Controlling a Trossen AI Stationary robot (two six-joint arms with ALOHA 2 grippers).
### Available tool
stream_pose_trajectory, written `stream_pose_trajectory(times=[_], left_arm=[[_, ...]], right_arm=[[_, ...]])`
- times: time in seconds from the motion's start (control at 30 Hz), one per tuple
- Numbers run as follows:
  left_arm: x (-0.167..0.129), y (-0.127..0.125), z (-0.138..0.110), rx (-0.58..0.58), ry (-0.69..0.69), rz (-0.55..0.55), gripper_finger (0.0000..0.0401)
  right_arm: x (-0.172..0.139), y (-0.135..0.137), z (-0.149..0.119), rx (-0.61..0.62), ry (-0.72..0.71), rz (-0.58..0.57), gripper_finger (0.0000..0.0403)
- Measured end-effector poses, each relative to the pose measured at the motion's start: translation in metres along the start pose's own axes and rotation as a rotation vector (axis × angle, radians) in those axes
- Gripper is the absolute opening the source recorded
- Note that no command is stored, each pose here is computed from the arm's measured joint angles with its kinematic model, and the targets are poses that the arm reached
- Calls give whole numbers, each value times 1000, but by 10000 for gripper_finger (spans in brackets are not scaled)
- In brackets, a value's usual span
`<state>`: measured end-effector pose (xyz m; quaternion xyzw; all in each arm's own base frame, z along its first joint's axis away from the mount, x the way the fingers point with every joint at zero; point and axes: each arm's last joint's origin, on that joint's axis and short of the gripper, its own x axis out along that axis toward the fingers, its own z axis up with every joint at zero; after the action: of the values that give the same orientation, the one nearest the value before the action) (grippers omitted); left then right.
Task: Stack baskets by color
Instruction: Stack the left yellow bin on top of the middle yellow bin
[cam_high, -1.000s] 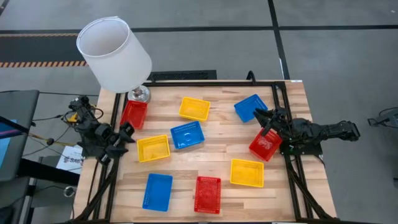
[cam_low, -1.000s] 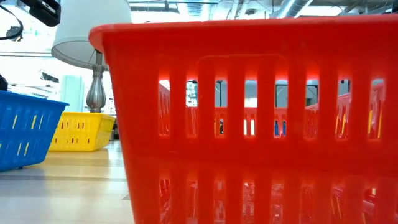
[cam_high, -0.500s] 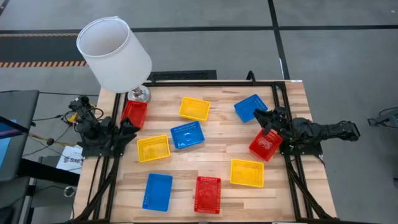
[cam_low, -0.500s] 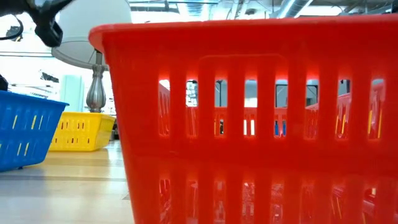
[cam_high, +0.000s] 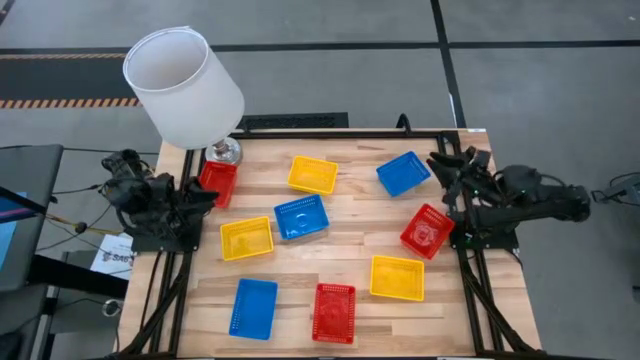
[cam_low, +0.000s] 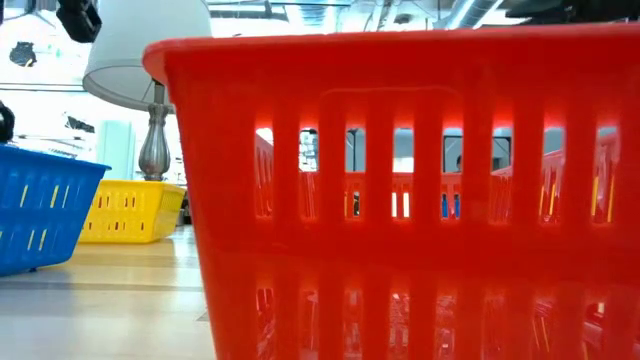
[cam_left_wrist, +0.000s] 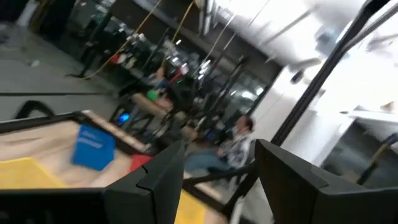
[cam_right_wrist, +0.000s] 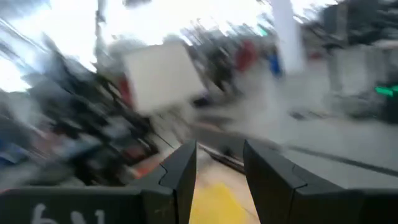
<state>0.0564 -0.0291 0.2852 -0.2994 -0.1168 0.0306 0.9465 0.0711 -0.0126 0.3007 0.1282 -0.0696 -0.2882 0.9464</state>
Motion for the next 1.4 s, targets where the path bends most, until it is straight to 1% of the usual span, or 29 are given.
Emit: stream_pose_trajectory(times=[0.13,0.23,0.33,0.47,0.67,0.73,0.8,0.93,1.03,1.1,1.17,1.23,1.33,1.4], left_arm=[[4,-8,11,23,105,127,185],[6,-10,10,26,214,217,185],[7,-7,5,14,270,348,185],[9,-2,-8,2,358,495,185],[19,4,-30,-18,504,694,185],[24,6,-35,-15,545,741,185],[30,7,-39,-2,594,772,185],[44,11,-50,43,748,802,185],[58,14,-55,86,825,776,186],[68,16,-57,115,857,727,190],[78,20,-56,135,886,679,201],[86,27,-56,152,919,661,218],[92,41,-54,160,962,709,246],[94,51,-55,169,1019,749,257]], right_arm=[[9,7,8,-86,244,-156,157],[17,12,4,-136,424,-253,157],[25,15,-7,-162,563,-339,157],[32,19,-20,-192,687,-371,157],[46,28,-34,-229,775,-375,157],[48,30,-37,-236,804,-371,157],[51,32,-40,-236,817,-365,157],[55,36,-43,-247,849,-306,157],[57,39,-44,-236,867,-270,157],[57,39,-43,-239,862,-253,157],[58,40,-43,-235,869,-237,157],[57,40,-43,-237,870,-235,157],[57,39,-44,-243,878,-238,157],[57,39,-44,-244,878,-239,157]])
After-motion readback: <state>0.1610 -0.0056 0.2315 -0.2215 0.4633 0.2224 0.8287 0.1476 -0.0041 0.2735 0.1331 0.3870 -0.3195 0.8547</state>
